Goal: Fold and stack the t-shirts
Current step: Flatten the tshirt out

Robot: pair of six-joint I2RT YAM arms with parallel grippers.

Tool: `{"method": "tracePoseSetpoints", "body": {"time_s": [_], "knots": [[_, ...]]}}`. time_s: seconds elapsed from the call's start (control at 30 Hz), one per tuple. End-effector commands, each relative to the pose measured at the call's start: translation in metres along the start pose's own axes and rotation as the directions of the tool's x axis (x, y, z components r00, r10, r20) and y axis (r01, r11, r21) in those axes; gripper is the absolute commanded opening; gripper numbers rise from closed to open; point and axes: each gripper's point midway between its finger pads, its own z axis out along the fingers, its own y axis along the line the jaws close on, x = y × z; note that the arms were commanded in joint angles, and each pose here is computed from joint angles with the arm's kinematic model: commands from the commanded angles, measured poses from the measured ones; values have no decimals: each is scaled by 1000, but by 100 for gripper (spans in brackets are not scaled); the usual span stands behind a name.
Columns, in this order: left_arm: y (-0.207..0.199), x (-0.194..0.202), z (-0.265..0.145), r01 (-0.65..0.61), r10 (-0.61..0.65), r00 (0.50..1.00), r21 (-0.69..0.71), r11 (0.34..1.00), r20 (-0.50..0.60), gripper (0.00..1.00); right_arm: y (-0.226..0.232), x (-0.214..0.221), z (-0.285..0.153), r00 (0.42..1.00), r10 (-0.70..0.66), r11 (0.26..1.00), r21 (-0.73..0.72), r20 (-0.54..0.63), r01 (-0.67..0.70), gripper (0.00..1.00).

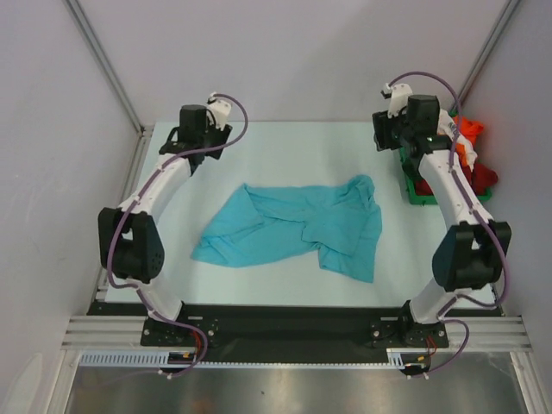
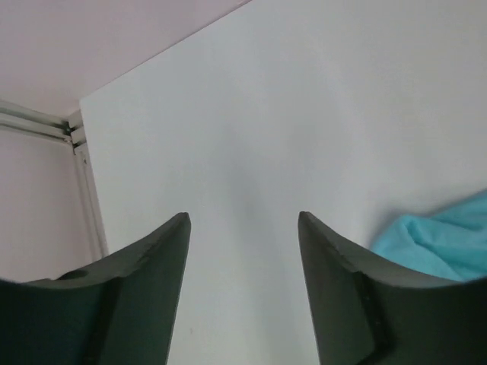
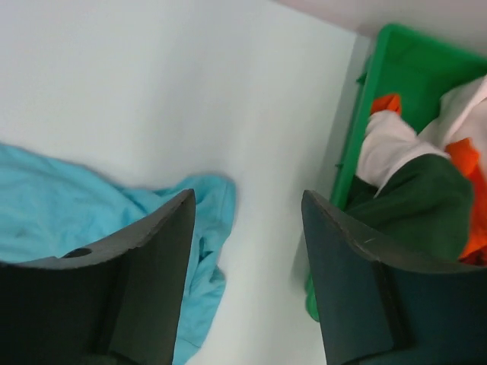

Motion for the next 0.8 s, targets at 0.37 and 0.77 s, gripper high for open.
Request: {"method": "tracePoseSetpoints", "body": {"time_s": [0.37, 0.77], "knots": [[-98, 81, -30, 6, 50, 985, 320, 947, -166, 91, 123, 178, -103, 767, -637, 658, -463, 76, 593, 43], [-107, 85, -16, 114, -36, 971, 324, 939, -237, 88, 166, 218, -113, 693, -707, 430, -692, 142, 580, 74]]}}
